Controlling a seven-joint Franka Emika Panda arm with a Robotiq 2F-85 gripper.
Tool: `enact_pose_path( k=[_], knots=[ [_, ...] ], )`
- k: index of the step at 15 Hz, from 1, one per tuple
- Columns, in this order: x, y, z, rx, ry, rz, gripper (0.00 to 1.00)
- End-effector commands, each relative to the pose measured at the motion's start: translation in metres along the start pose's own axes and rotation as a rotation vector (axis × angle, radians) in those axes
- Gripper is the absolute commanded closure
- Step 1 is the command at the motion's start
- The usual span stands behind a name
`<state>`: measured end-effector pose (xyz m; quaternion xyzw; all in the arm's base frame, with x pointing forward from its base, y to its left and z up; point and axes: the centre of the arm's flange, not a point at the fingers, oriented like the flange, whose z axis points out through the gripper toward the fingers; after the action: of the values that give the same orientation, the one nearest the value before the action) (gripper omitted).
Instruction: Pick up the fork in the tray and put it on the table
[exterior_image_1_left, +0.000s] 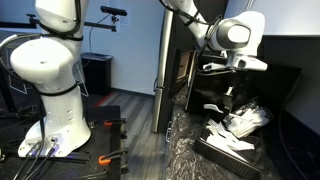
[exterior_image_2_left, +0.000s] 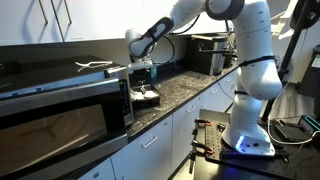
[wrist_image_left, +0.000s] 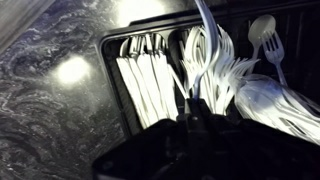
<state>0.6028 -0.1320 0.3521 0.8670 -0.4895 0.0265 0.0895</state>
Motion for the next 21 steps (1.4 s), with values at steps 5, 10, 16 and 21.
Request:
enact_pose_path(
  k=[5,10,16,21],
  knots=[
    [-0.027,0.082,-0.034,-0.061,-0.034,0.178,0.99],
    [-0.006,0.13,-0.026,-0.054,-0.079,0.324,0.99],
    [0.022,0.185,-0.004,-0.066,-0.137,0.442,0.99],
    [0.037,0.215,0.02,-0.112,-0.203,0.379,0.99]
  ],
)
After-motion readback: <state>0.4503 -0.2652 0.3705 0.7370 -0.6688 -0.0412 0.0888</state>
